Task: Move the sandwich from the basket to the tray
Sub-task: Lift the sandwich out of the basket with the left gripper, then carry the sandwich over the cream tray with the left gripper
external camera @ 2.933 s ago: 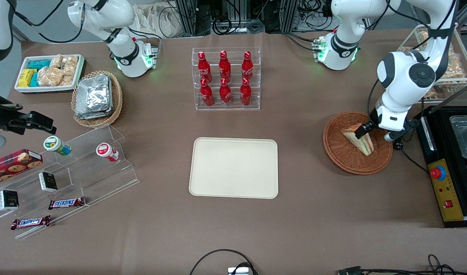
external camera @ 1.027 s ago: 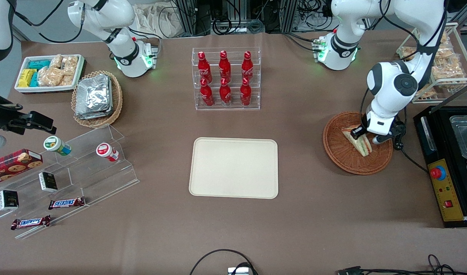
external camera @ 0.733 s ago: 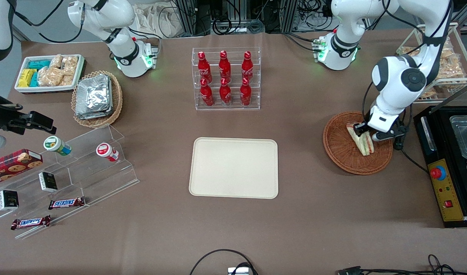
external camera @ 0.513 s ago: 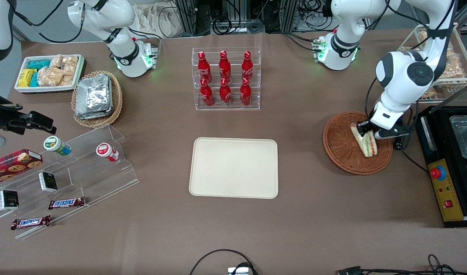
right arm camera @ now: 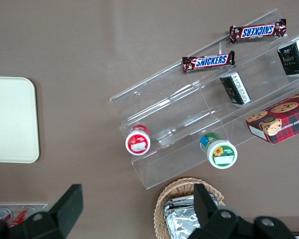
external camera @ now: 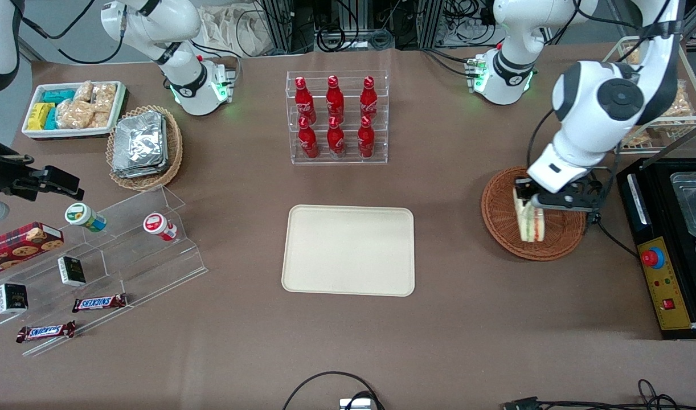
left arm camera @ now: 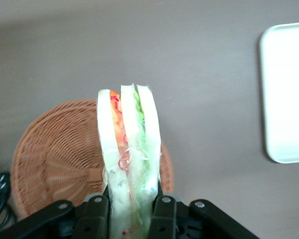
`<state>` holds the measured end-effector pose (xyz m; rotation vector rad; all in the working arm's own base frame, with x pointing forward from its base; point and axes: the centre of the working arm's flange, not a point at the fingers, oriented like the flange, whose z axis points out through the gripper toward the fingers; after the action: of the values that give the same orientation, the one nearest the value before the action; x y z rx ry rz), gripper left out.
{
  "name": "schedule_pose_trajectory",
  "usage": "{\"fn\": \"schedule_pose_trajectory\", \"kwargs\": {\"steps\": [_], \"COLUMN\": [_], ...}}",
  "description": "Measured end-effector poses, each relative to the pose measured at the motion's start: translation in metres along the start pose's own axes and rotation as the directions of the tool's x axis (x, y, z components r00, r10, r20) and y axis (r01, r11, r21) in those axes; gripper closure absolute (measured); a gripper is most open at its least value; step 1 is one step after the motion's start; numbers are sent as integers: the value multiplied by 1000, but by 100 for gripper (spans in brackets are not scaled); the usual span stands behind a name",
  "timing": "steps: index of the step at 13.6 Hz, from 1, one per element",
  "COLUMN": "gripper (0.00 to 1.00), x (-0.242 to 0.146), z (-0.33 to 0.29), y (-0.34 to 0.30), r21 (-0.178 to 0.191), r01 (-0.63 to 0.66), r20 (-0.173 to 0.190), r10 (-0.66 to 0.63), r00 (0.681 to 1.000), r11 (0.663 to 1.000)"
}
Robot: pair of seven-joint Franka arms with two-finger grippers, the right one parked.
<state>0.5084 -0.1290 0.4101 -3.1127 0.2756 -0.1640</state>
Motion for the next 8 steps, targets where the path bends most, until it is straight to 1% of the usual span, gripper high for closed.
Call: {"fn": "schedule_pose_trajectory", "kwargs": {"steps": [3, 5, 8], "gripper": [71, 72, 73], "x": [14, 26, 43], "z": [-3, -3, 5], "y": [45, 73, 120], "r21": [-17, -39, -89], "r01": [-80, -113, -72], "r20": [-15, -25, -18], "r10": [80, 112, 71], "r00": [997, 993, 997], "r11": [997, 993, 993]}}
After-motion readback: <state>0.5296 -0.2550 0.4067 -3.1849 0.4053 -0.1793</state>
